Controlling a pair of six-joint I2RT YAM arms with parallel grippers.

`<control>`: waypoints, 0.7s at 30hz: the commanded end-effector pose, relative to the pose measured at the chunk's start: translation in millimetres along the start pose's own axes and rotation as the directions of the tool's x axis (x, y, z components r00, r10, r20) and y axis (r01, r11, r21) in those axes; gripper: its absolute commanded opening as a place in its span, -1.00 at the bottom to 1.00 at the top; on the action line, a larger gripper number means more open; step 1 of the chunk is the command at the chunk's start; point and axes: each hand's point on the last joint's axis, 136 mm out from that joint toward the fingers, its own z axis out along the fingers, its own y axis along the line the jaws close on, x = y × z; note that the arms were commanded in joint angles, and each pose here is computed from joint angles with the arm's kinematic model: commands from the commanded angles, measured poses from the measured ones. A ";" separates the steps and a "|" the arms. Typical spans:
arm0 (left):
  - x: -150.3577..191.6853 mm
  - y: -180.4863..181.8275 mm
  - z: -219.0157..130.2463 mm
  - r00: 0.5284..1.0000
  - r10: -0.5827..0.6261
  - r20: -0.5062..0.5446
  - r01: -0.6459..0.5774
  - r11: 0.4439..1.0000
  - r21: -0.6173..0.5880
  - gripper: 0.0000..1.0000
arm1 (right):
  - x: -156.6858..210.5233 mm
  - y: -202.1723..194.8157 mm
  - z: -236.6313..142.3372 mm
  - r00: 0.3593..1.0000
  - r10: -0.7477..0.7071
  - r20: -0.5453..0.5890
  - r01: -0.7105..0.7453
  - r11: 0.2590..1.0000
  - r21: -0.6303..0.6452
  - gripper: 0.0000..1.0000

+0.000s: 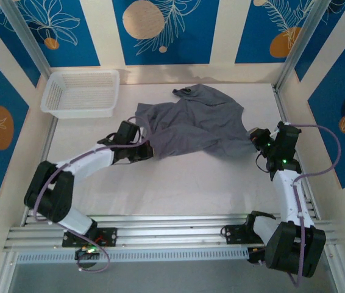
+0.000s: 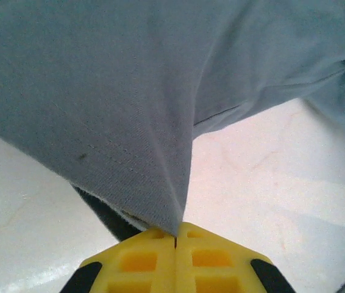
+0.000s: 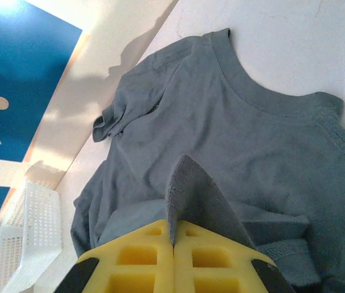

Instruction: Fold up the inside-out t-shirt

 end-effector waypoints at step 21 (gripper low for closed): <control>-125.4 -31.8 -253.8 0.813 0.168 0.558 -0.156 0.985 -0.070 -1.00 | -191.1 173.6 -172.4 0.855 0.041 0.517 0.089 0.971 -0.223 -1.00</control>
